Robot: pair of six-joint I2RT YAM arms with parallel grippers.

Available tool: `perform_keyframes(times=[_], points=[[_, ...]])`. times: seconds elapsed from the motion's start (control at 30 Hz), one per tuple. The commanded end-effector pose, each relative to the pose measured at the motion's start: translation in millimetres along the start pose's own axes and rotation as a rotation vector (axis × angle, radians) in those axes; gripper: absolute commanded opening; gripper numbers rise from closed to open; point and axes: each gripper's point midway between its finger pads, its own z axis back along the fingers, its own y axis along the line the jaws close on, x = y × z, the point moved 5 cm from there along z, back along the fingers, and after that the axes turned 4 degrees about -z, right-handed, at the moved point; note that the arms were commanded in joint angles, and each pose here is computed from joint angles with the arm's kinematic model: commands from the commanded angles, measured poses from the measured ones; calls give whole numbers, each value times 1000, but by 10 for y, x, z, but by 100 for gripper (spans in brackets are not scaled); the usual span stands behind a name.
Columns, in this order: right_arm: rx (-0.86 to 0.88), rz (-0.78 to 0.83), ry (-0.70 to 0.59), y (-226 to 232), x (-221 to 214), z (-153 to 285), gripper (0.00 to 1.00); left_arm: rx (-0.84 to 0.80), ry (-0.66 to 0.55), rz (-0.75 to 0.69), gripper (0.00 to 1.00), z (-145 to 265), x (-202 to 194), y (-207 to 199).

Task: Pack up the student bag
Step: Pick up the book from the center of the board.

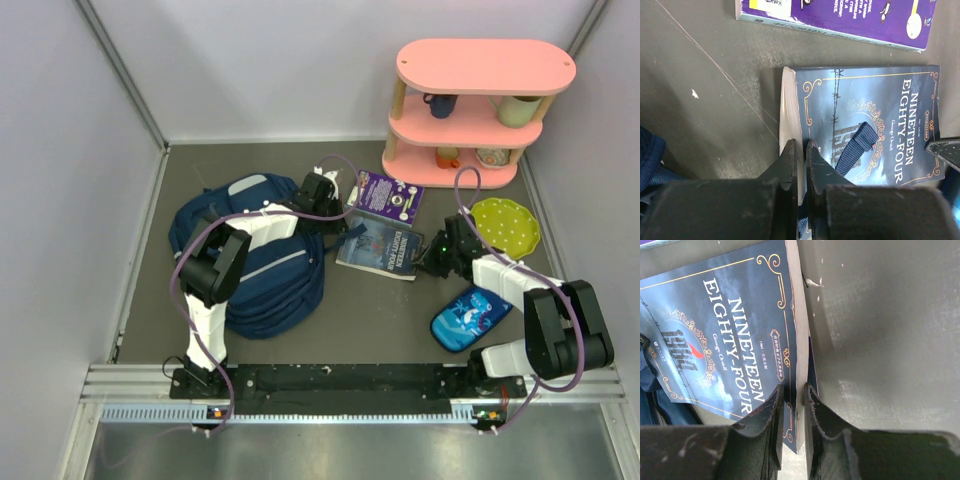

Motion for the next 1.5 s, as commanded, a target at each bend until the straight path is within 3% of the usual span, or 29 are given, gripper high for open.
perform_keyframes(times=[0.0, 0.07, 0.13, 0.17, 0.2, 0.37, 0.47, 0.5, 0.57, 0.6, 0.73, 1.1, 1.23, 1.47], points=[[232, 13, -7, 452, 71, 126, 19, -284, 36, -25, 0, 172, -49, -686], [240, 15, -4, 455, 62, 122, 22, -289, 43, -22, 0, 160, -66, -690], [255, 18, -4, 473, 64, 118, 18, -296, 51, -23, 0, 151, -93, -699], [255, 16, -4, 476, 66, 113, 5, -298, 53, -20, 0, 151, -98, -701], [250, 22, 0, 470, 58, 107, 0, -300, 55, -20, 0, 151, -106, -707], [220, 40, -31, 438, 95, 175, 0, -295, 32, -38, 0, 198, -67, -717], [214, 58, -75, 435, 133, 296, 0, -261, 5, -64, 23, 266, -3, -709], [217, 66, -87, 444, 143, 334, 0, -250, -1, -68, 42, 283, 14, -698], [211, 71, -112, 432, 157, 436, 0, -229, -19, -88, 52, 358, 50, -695], [210, 73, -119, 424, 156, 470, 0, -200, -32, -89, 64, 380, 73, -664], [219, 89, -152, 419, 161, 620, 0, -152, -84, -108, 77, 598, 207, -676], [339, 194, -245, 478, 145, 1012, 0, -215, -200, -132, 96, 889, 347, -647], [423, 258, -271, 528, 109, 1119, 0, -321, -227, -158, 98, 808, 456, -653], [616, 428, -311, 728, 46, 1449, 0, -562, -171, -262, 98, 741, 487, -856]])
